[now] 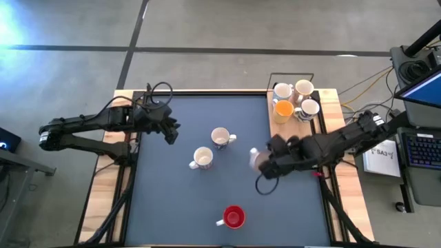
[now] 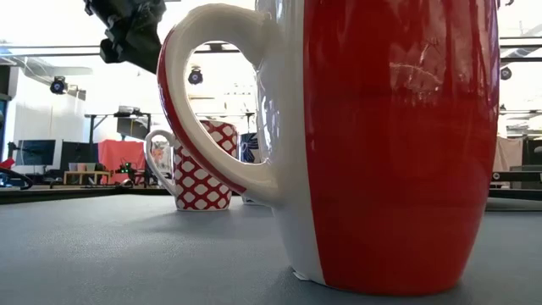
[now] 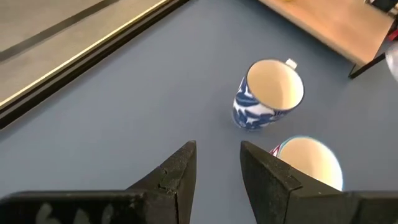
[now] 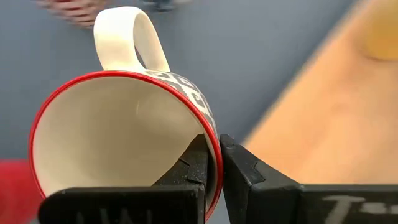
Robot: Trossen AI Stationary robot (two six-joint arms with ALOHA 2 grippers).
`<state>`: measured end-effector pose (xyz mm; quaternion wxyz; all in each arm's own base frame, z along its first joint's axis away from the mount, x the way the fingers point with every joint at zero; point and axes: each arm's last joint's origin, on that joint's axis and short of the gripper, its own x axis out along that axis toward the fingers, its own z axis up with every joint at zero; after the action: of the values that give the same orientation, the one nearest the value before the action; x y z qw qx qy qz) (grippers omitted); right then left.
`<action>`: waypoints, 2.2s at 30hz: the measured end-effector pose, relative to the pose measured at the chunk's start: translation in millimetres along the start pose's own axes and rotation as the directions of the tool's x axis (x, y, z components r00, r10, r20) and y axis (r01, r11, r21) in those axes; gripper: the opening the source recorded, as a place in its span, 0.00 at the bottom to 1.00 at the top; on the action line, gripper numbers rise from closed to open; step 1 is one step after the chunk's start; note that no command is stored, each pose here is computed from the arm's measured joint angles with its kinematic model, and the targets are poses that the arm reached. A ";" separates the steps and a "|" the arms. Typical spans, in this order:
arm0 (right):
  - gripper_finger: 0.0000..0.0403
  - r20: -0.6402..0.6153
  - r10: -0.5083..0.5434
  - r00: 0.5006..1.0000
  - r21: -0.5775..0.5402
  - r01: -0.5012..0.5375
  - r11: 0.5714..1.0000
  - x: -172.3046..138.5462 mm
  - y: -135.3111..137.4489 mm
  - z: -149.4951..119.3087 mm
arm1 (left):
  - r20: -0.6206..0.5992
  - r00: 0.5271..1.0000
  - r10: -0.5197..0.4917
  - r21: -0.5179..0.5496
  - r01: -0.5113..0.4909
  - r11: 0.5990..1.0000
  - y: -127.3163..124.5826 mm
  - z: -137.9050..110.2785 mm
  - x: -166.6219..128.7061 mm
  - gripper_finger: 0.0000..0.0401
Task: Place coffee mugs
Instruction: Put the gray cup on the shelf aligned with the dark blue cup
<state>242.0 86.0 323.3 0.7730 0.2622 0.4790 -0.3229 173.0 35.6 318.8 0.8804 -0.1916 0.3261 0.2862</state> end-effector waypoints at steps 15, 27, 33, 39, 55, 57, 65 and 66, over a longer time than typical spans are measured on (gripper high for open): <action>0.03 -0.074 -0.230 0.970 0.206 0.241 0.948 -1.2 -42.9 36.8 | -0.013 1.000 0.006 0.166 -0.004 0.986 0.9 -1.4 -0.4 0.27; 0.03 -0.139 -0.267 0.954 0.284 0.297 0.912 2.3 -79.8 41.1 | -0.012 1.000 0.005 0.193 -0.002 0.981 2.0 -2.1 -2.9 0.27; 0.03 -0.237 -0.261 0.936 0.330 0.331 0.884 11.9 -99.9 22.2 | -0.003 1.000 0.000 0.209 0.000 0.978 3.2 -2.5 -6.0 0.27; 0.03 -0.269 -0.255 0.929 0.448 0.355 0.820 16.2 -112.5 8.9 | -0.001 1.000 -0.001 0.209 0.001 0.978 3.5 -2.6 -6.9 0.27; 0.07 -0.328 -0.258 0.909 0.653 0.415 0.633 36.5 -143.5 -26.0 | 0.000 1.000 -0.001 0.235 0.001 0.972 3.6 -2.6 -7.1 0.27; 0.07 -0.326 -0.256 0.910 0.668 0.414 0.619 36.3 -145.3 -27.4 | -0.002 1.000 -0.001 0.235 0.001 0.972 3.7 -2.8 -7.1 0.27; 0.11 -0.302 -0.237 0.923 0.667 0.382 0.639 29.7 -146.9 -26.0 | -0.030 0.999 0.014 0.245 -0.006 0.970 5.2 -5.6 -7.1 0.27; 0.12 -0.300 -0.234 0.925 0.666 0.378 0.643 28.6 -146.6 -25.4 | -0.032 0.999 0.015 0.245 -0.007 0.970 5.3 -5.7 -7.1 0.27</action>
<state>127.0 1.2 272.9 0.4961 0.4842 0.4237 -0.5831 162.6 33.9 318.7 0.8900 -0.0846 0.3747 0.2456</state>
